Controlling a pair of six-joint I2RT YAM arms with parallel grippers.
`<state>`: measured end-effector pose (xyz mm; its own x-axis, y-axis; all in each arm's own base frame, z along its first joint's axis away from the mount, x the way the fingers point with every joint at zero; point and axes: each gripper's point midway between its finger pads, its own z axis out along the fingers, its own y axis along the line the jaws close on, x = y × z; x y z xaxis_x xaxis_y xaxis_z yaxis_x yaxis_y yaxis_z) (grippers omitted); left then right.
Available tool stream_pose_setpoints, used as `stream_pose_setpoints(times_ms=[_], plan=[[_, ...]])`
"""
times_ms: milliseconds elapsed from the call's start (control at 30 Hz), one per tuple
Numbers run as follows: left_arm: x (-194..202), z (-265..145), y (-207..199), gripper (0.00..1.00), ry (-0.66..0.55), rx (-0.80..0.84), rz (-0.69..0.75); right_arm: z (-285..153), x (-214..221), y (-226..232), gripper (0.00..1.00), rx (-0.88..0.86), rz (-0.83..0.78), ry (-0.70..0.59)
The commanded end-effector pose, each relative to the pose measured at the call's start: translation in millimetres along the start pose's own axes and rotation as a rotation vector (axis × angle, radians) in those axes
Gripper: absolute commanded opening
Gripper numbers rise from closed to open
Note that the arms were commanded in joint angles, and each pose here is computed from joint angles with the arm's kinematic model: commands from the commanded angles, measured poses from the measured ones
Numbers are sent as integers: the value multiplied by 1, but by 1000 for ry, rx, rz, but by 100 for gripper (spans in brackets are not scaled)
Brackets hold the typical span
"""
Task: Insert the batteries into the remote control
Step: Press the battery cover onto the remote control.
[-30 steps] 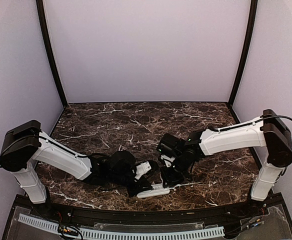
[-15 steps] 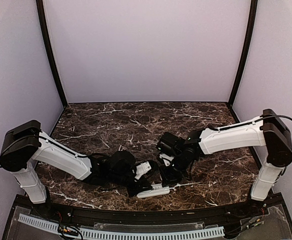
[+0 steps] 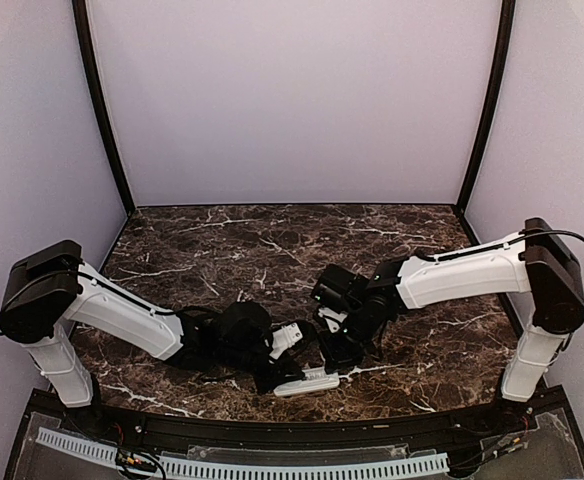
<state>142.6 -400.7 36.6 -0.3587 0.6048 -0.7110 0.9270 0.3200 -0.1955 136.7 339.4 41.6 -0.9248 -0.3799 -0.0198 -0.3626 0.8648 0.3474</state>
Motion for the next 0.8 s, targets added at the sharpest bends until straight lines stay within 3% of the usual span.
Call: stream_pose_setpoints(times_ms=[0, 167, 467, 567, 667, 767], plan=[[58, 0, 1, 13, 193, -8, -18, 16, 9, 5, 2, -6, -21, 45], [58, 0, 1, 13, 191, -9, -22, 13, 10, 20, 0, -88, -17, 45], [56, -2, 1, 13, 184, -10, -20, -10, 1, 6, 8, 28, -13, -18], [49, -7, -1, 14, 164, -7, -6, -14, -2, 2, 15, 57, -13, -35], [40, -11, -3, 16, 139, 0, 2, -9, 1, -4, 32, 80, -10, -21], [35, -13, -4, 19, 132, 3, 12, -3, 3, -5, 38, 77, -13, -10]])
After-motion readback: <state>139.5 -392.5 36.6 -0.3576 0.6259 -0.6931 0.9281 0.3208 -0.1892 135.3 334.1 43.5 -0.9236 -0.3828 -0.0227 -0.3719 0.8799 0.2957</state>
